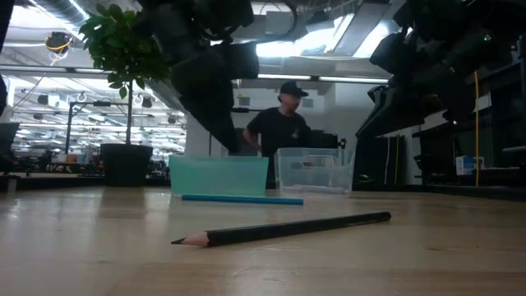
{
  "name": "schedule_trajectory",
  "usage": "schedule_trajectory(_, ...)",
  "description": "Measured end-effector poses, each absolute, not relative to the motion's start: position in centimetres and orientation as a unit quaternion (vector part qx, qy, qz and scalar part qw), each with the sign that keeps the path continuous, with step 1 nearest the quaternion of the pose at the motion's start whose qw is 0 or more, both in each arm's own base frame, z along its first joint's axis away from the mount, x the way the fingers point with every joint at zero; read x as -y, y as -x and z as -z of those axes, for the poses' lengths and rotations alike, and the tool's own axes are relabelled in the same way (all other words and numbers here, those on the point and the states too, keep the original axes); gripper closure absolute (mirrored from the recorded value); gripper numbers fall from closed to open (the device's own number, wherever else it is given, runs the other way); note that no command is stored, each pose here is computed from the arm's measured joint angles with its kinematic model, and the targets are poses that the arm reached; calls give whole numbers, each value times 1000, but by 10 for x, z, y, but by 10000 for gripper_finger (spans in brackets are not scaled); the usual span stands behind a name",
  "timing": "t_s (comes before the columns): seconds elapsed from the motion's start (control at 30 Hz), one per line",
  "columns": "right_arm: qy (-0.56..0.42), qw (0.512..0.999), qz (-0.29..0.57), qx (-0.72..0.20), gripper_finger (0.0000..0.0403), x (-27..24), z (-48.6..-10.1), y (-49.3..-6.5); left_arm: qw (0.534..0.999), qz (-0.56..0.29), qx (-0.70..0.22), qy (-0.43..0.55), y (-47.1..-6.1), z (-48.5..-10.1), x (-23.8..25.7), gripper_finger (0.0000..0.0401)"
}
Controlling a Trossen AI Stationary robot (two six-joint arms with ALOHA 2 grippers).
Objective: Sort pens & pencils
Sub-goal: Put the blue pencil into the blue bin
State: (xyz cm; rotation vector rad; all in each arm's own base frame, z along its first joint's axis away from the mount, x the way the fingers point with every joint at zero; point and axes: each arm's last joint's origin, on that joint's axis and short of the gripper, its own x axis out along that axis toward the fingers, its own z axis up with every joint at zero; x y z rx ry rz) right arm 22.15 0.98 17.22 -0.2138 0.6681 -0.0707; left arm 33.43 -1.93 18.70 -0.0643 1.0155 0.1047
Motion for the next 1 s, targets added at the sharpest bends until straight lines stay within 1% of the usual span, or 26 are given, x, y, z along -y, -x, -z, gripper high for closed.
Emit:
schedule_trajectory(0.13, 95, 940, 38, -327, 354, -10, -172, -221, 874, -67, -481, 29, -335, -188, 18, 380)
schedule_trajectory(0.4, 94, 940, 39, -327, 354, -10, -172, -221, 875, -83, -476, 28, -335, -188, 16, 303)
schedule_trajectory(0.53, 94, 940, 39, -327, 354, -10, -172, -221, 875, -87, -475, 23, -336, -188, 15, 278)
schedule_trajectory(0.63, 93, 940, 40, -327, 354, -10, -172, -221, 875, -87, -476, 22, -335, -188, 15, 272)
schedule_trajectory(0.87, 79, 941, 44, -326, 354, -10, -172, -221, 875, -78, -477, 27, -335, -188, 16, 275)
schedule_trajectory(1.0, 68, 942, 48, -326, 354, -10, -172, -221, 876, -68, -478, 12, -336, -188, 16, 275)
